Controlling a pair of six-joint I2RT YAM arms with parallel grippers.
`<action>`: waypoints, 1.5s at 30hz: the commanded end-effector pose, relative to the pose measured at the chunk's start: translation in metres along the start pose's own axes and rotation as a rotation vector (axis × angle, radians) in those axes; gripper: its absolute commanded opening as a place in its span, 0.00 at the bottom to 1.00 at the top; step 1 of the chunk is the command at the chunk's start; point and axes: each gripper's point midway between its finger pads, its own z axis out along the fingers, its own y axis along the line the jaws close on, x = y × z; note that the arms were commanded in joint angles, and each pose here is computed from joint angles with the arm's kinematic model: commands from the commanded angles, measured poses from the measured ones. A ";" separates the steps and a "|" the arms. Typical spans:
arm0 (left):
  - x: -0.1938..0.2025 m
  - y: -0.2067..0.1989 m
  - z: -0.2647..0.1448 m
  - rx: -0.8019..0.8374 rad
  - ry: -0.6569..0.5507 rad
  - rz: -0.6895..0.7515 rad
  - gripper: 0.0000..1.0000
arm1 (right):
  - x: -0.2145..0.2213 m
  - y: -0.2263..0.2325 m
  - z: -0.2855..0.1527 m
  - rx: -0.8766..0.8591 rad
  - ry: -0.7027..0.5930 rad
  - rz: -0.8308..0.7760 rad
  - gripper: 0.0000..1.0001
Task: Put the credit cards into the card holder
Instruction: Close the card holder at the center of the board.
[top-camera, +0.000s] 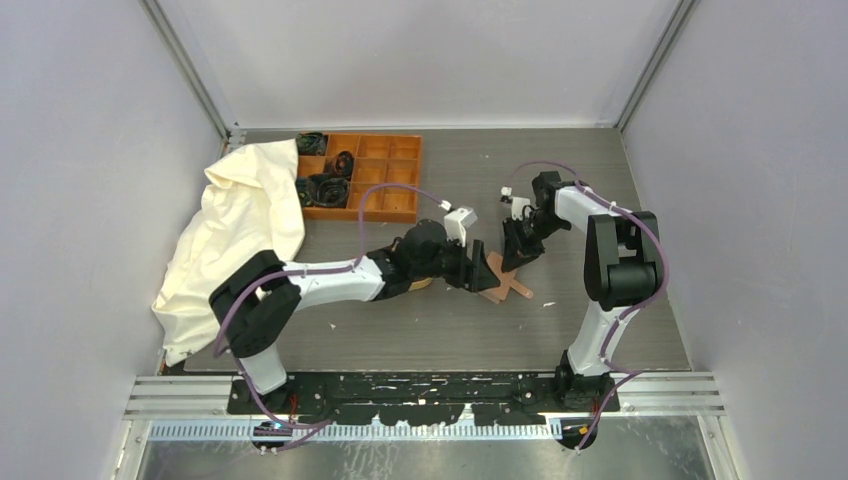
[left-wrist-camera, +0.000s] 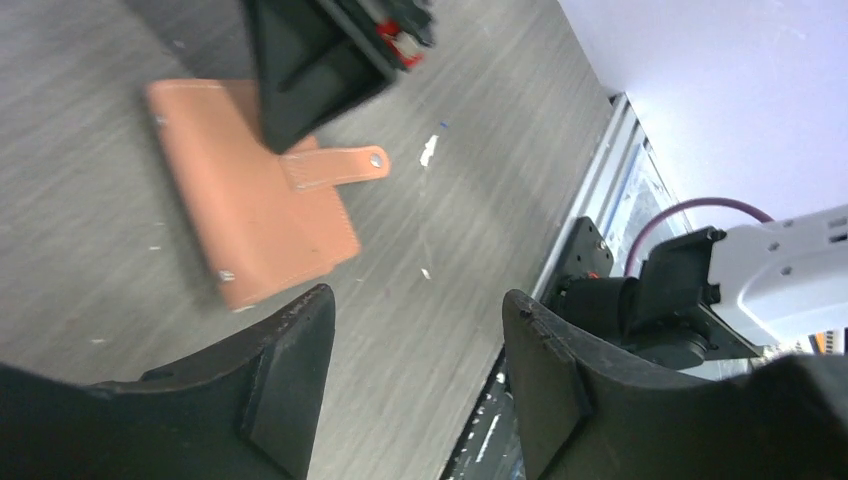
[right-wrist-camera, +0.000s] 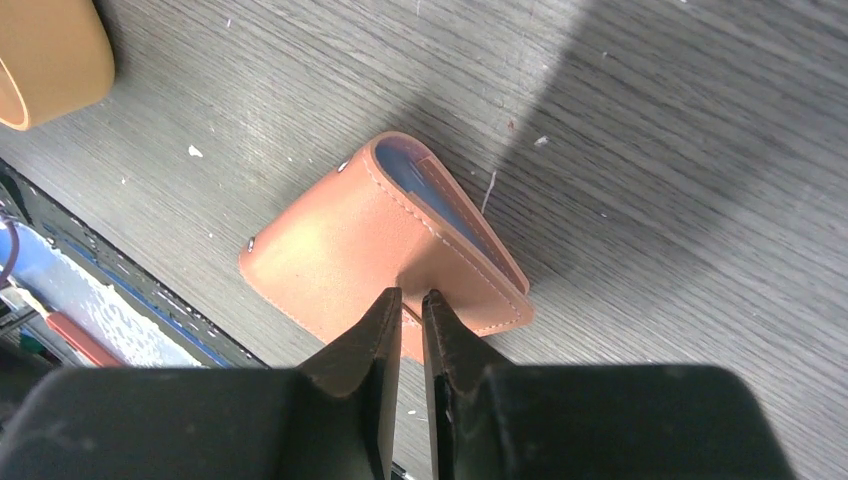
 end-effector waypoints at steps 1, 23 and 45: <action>-0.012 0.032 -0.010 -0.033 0.000 -0.019 0.63 | 0.008 -0.021 -0.002 0.092 0.045 -0.033 0.20; 0.037 0.069 0.062 -0.075 0.255 -0.232 0.51 | 0.011 -0.018 -0.006 0.044 0.047 -0.030 0.20; -0.065 0.023 -0.020 -0.286 0.017 0.635 0.00 | -0.019 0.021 -0.128 -0.084 -0.489 -0.150 0.33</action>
